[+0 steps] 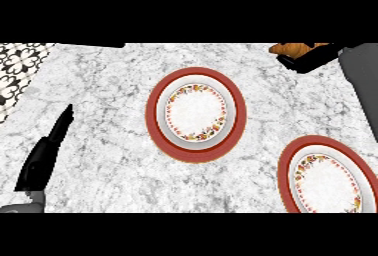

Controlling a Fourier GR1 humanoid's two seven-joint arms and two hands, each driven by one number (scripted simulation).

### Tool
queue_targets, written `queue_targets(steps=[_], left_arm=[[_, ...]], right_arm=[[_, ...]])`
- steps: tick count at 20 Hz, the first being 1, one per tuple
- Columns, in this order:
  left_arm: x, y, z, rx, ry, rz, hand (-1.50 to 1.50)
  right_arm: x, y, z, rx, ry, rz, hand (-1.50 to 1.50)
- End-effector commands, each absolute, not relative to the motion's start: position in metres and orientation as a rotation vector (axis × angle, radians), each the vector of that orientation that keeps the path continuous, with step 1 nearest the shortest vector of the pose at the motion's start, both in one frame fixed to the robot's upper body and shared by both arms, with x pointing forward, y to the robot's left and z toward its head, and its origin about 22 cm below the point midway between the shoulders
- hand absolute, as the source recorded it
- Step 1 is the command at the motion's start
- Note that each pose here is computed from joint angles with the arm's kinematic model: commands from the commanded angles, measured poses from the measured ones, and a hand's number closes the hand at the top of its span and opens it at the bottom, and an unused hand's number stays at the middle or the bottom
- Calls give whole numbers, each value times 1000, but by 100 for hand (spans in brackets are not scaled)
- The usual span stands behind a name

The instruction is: Pick the croissant from the plate and place it in the plate

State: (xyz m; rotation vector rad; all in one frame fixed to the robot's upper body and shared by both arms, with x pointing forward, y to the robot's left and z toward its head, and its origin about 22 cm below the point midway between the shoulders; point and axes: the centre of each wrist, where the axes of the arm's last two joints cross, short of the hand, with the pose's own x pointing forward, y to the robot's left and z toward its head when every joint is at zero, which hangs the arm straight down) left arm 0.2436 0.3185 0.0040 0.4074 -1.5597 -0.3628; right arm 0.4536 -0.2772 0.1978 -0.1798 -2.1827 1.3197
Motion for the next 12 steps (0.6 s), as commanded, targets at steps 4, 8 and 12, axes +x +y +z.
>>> queue_targets(steps=[4,8,12], left_arm=[[241,317,0,421,-1548,-330,0],[228,348,4,465,-1529,-317,0],[226,338,2,457,-1519,-313,0]], right_arm=[[471,-203,201,129,-2205,1405,150],[469,-155,207,195,-2120,1451,150],[458,-115,162,223,-2025,1541,150]])
